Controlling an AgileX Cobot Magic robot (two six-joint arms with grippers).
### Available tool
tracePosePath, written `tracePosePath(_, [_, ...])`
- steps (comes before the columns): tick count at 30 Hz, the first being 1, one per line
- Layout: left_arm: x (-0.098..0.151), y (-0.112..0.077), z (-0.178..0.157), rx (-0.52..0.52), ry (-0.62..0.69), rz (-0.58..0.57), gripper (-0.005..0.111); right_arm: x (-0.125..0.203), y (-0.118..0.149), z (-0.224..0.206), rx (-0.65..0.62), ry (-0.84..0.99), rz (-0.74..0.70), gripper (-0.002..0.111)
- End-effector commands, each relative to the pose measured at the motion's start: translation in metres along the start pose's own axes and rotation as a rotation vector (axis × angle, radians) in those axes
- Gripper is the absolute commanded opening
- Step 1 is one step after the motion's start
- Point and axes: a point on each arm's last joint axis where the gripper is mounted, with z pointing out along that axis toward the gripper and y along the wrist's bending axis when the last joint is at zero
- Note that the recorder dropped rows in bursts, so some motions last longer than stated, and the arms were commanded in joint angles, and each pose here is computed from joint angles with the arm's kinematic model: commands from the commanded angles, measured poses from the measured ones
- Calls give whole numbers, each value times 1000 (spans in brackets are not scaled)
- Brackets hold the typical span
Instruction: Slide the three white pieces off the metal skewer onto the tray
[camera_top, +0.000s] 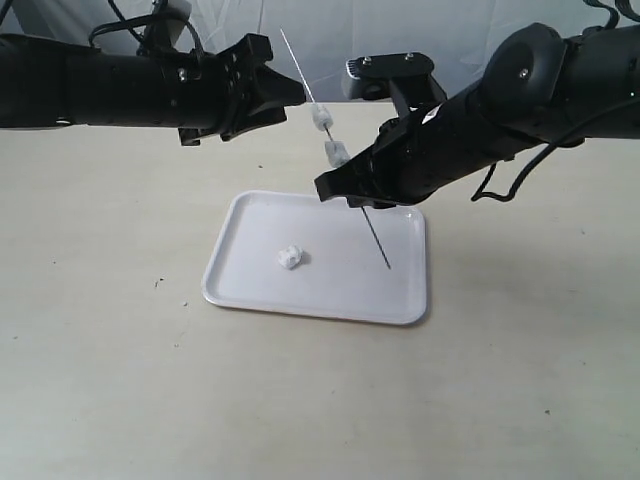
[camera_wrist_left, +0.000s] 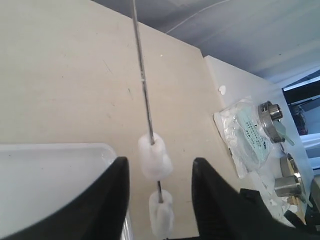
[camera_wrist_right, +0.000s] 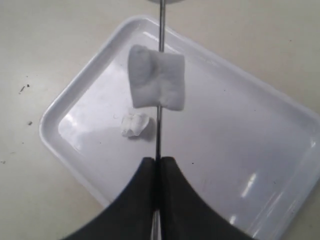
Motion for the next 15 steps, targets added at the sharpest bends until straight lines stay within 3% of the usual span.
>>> tracePosePath(1, [-4,-3,-2,-4,-22,10,39,-3,3,-1,-35,-21,-2,-1])
tracePosePath(15, [-5,-4,-2,2,-22,8,39,-5,9,-1,-104,-51,5,-1])
